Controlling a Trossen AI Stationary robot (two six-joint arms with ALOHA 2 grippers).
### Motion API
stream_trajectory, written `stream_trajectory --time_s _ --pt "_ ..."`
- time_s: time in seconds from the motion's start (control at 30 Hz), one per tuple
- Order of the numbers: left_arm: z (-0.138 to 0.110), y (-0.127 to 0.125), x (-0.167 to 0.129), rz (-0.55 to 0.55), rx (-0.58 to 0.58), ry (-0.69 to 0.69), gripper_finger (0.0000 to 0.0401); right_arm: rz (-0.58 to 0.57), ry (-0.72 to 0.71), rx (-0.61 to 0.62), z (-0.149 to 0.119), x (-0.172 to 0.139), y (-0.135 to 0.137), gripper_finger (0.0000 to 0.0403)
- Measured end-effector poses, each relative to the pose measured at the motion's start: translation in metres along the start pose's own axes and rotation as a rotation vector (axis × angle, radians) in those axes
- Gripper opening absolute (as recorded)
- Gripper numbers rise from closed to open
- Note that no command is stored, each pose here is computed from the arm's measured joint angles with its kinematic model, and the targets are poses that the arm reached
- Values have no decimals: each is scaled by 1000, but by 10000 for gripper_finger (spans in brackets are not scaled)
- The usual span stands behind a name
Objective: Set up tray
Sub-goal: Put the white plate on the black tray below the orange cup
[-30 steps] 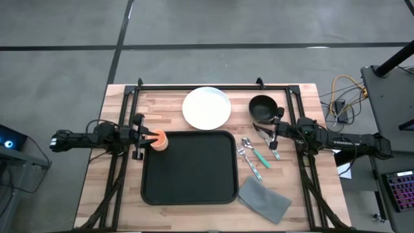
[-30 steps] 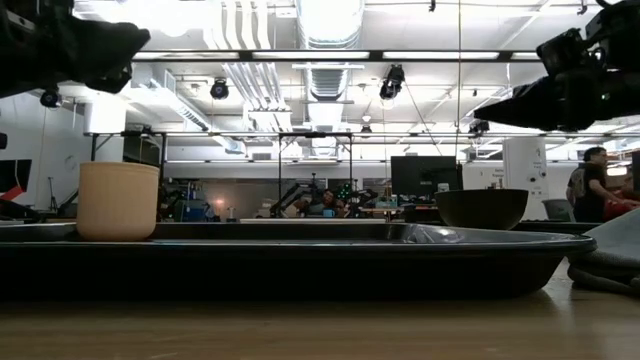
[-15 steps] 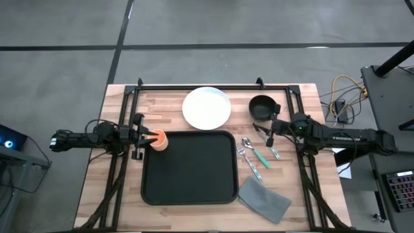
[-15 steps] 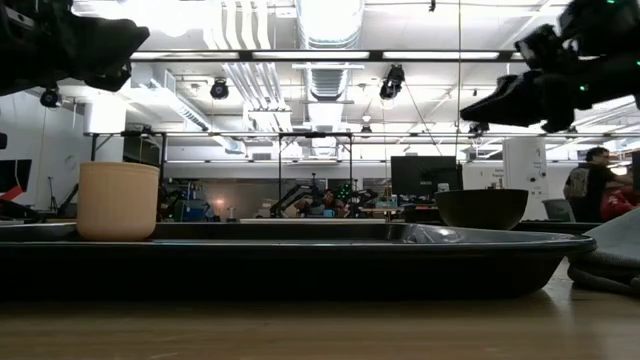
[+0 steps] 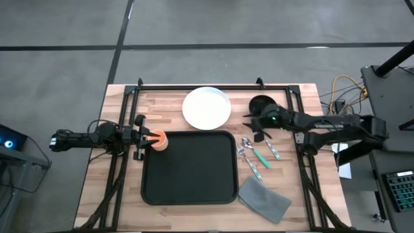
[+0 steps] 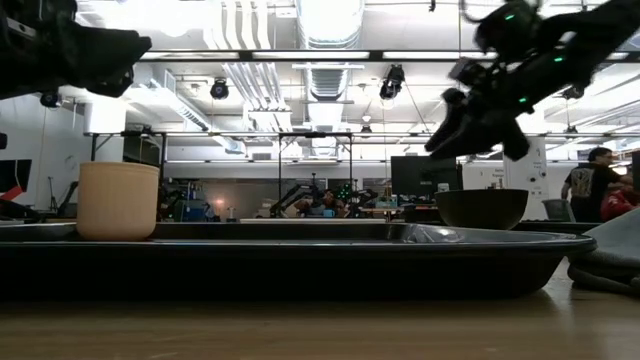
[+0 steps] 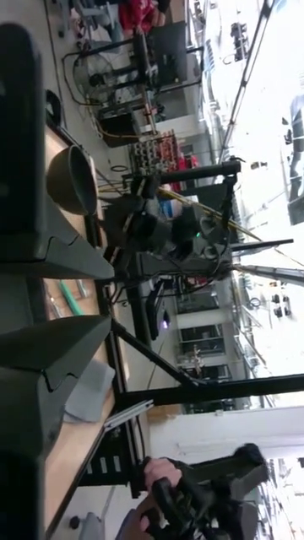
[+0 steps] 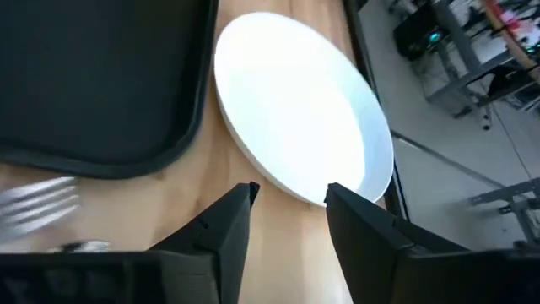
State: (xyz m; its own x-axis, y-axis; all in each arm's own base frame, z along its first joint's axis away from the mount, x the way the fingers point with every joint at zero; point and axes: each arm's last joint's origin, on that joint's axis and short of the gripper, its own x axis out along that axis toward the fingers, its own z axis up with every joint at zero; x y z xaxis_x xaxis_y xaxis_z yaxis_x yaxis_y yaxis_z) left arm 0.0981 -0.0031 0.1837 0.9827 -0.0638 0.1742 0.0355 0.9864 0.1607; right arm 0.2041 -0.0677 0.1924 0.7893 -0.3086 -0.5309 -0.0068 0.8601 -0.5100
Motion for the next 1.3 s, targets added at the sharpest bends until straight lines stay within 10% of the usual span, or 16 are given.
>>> stream_trajectory --time_s 0.53,1.3 --pt "-1 0 0 -1 0 8 61 225 40 -55 20 93 -36 139" --pt "-1 0 0 -1 -1 8 62 299 207 -106 -1 132 -19 129"
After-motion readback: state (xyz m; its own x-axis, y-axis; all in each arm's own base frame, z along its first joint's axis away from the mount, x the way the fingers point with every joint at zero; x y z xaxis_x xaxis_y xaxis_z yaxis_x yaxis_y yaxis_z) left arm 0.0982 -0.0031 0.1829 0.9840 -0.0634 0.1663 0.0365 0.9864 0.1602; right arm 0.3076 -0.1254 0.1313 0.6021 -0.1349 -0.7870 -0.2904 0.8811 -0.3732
